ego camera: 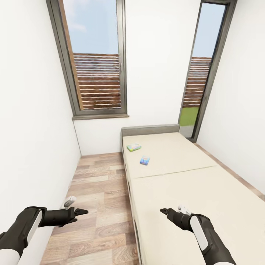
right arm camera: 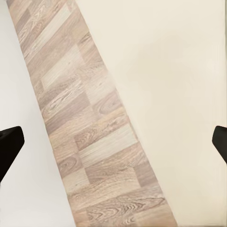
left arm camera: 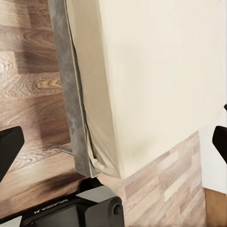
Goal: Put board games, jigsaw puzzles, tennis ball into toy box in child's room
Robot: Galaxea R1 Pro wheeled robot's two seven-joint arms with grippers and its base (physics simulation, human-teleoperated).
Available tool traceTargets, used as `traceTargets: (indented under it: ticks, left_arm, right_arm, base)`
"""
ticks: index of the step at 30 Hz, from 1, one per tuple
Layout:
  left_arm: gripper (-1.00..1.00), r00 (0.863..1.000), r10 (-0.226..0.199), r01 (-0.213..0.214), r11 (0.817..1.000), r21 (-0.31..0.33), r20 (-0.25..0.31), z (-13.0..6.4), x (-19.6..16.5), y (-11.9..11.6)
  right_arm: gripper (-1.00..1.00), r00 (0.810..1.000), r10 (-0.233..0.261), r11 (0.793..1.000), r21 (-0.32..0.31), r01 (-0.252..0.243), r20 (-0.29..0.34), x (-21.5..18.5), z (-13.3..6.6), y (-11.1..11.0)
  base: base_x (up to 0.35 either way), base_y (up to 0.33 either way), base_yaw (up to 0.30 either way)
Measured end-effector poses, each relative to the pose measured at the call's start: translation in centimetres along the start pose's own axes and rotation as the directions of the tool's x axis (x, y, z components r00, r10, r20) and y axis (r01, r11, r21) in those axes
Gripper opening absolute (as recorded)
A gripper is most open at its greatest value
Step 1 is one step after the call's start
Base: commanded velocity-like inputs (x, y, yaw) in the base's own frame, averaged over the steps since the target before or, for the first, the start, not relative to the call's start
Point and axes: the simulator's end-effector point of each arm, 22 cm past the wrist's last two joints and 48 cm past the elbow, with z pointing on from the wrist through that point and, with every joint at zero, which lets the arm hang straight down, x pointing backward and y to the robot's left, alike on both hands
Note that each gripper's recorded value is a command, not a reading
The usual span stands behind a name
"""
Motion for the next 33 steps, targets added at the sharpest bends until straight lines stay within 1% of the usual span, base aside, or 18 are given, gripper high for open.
traceTargets:
  ticks: [8, 12, 19, 25, 29, 33]
  left_arm:
    - [1.0, 1.0, -0.005, 0.005, 1.0, -0.003, -0.005, 0.2, 0.2, 0.3]
    - [1.0, 1.0, -0.006, 0.006, 1.0, -0.003, -0.006, 0.2, 0.2, 0.3]
    - [1.0, 1.0, -0.006, 0.006, 1.0, -0.003, -0.007, 0.3, 0.2, 0.3]
    - [1.0, 1.0, -0.006, 0.006, 1.0, -0.003, -0.007, 0.3, 0.2, 0.3]
    - [1.0, 1.0, -0.006, 0.006, 1.0, -0.003, -0.007, 0.2, 0.2, 0.3]
    - [1.0, 1.0, -0.006, 0.006, 1.0, -0.003, -0.006, 0.2, 0.2, 0.3]
  right_arm:
    - [1.0, 1.0, 0.003, 1.0, 0.004, -0.003, -0.005, 0.2, 0.2, -0.2]
    - [1.0, 1.0, 0.002, 1.0, 0.005, -0.002, 0.0, 0.1, 0.3, -0.3]
    - [1.0, 0.999, -0.005, 1.0, 0.01, 0.004, 0.035, -0.6, 0.3, -0.4]
    - [1.0, 0.999, -0.005, 1.0, 0.012, 0.005, 0.043, -0.8, 0.3, -0.4]
    - [1.0, 0.999, -0.004, 1.0, 0.011, 0.004, 0.042, -0.8, 0.3, -0.4]
    - [1.0, 0.999, -0.004, 1.0, 0.008, 0.003, 0.044, -0.8, 0.3, -0.3]
  base:
    - [0.0, 0.054, -0.169]
    - [0.0, 0.008, -0.041]
    - [0.0, 0.002, -0.009]
    - [0.0, 0.018, -0.001]
    - [0.0, 0.169, -0.002]
    - [0.0, 0.25, -0.109]
